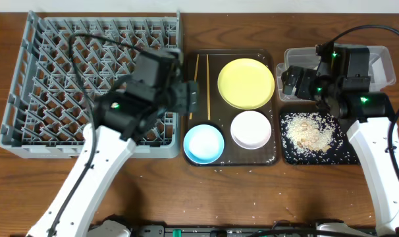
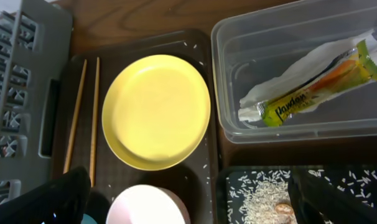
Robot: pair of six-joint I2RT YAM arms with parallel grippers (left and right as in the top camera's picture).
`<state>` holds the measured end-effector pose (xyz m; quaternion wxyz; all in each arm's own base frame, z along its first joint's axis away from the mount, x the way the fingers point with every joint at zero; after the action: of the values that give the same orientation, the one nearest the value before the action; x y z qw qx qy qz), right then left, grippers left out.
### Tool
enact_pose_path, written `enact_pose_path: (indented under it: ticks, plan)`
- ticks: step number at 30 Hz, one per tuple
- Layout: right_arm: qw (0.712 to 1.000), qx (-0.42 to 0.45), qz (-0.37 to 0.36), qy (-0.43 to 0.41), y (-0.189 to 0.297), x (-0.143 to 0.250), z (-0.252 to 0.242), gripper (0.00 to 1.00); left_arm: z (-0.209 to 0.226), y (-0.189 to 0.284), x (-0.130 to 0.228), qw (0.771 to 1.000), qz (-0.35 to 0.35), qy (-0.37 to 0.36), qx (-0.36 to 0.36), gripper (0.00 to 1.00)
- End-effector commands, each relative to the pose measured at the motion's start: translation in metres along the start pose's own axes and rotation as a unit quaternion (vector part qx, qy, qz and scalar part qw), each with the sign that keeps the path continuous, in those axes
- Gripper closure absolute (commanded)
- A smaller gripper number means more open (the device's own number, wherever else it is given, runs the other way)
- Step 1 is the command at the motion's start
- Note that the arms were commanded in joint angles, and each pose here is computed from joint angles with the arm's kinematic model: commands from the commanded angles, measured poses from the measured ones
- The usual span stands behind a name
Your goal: Sort waste into correct bins and load items into the dishwasher
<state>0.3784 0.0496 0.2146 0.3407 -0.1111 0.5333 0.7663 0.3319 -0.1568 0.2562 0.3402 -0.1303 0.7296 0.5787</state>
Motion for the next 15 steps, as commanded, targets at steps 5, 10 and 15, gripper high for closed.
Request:
enact_pose_path:
  ticks: [5, 10, 15]
  plan:
    - [1.000, 0.004, -0.009, -0.002, 0.004, -0.005, -0.001, 0.01, -0.001, -0.013, -0.032, 0.998, -0.056, 0.002, -0.010, 0.15]
    - [1.000, 0.004, -0.009, -0.002, 0.004, -0.005, -0.001, 0.01, -0.002, -0.052, -0.025, 1.000, -0.011, -0.022, -0.014, 0.21]
    - [1.000, 0.004, -0.009, -0.002, 0.004, -0.005, -0.001, 0.01, -0.015, -0.086, -0.024, 0.999, 0.014, -0.047, -0.005, 0.22]
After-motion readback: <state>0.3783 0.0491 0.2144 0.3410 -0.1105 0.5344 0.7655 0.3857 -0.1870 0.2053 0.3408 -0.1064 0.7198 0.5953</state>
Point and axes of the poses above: each gripper's point midway between its finger pads, its own y axis back along the fingers, its own z axis along the line the jaws close on, x = y × z, the point moved 1 cm from there along y, back along the fingers, and after that the axes turned 11 degrees about -y, right-handed, at the moved point
